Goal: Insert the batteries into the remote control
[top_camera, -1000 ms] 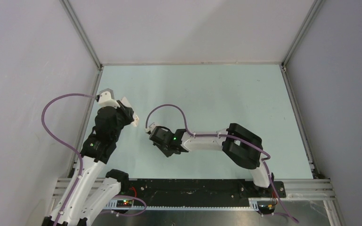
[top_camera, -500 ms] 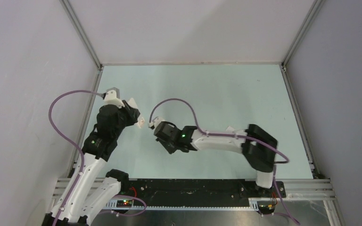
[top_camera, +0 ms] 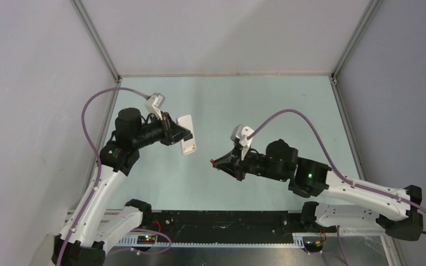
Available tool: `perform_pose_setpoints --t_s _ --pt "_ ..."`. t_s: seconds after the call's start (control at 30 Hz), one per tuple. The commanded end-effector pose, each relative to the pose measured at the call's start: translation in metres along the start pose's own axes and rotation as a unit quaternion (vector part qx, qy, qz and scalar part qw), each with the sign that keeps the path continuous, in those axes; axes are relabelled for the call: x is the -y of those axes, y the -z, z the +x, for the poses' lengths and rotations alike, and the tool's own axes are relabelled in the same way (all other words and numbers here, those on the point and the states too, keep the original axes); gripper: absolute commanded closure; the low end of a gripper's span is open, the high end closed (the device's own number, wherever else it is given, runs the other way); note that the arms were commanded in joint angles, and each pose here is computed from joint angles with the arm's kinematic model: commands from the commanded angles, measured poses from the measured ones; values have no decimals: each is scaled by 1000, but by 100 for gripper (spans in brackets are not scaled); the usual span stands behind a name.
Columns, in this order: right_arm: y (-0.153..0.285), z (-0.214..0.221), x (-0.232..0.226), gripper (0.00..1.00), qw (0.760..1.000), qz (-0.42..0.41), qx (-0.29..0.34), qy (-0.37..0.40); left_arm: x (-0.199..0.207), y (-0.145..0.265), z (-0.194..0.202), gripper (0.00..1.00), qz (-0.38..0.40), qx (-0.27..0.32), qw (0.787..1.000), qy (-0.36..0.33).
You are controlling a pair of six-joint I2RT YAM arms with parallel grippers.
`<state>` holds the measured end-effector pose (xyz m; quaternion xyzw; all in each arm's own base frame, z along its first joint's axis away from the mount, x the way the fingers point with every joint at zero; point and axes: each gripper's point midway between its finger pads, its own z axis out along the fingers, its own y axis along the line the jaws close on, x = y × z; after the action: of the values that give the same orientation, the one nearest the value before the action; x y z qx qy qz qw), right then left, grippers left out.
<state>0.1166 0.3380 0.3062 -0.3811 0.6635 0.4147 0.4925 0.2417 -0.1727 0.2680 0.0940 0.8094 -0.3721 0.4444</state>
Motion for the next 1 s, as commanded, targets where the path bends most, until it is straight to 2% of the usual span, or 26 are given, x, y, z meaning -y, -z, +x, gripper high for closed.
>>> perform_pose_setpoints --t_s 0.0,0.17,0.47,0.77,0.97 --pt "14 -33 -19 99 995 -48 67 59 65 13 -14 100 141 -19 990 -19" --pt "26 -44 -22 99 990 -50 89 99 88 10 -2 100 187 -59 981 -7" --pt "27 -46 -29 98 985 -58 97 129 96 0 23 100 227 -148 959 78" --pt "11 -29 -31 98 985 -63 68 148 111 4 33 100 254 -189 942 113" --pt "0 -24 -34 99 982 -74 61 164 115 3 40 100 257 -202 938 116"
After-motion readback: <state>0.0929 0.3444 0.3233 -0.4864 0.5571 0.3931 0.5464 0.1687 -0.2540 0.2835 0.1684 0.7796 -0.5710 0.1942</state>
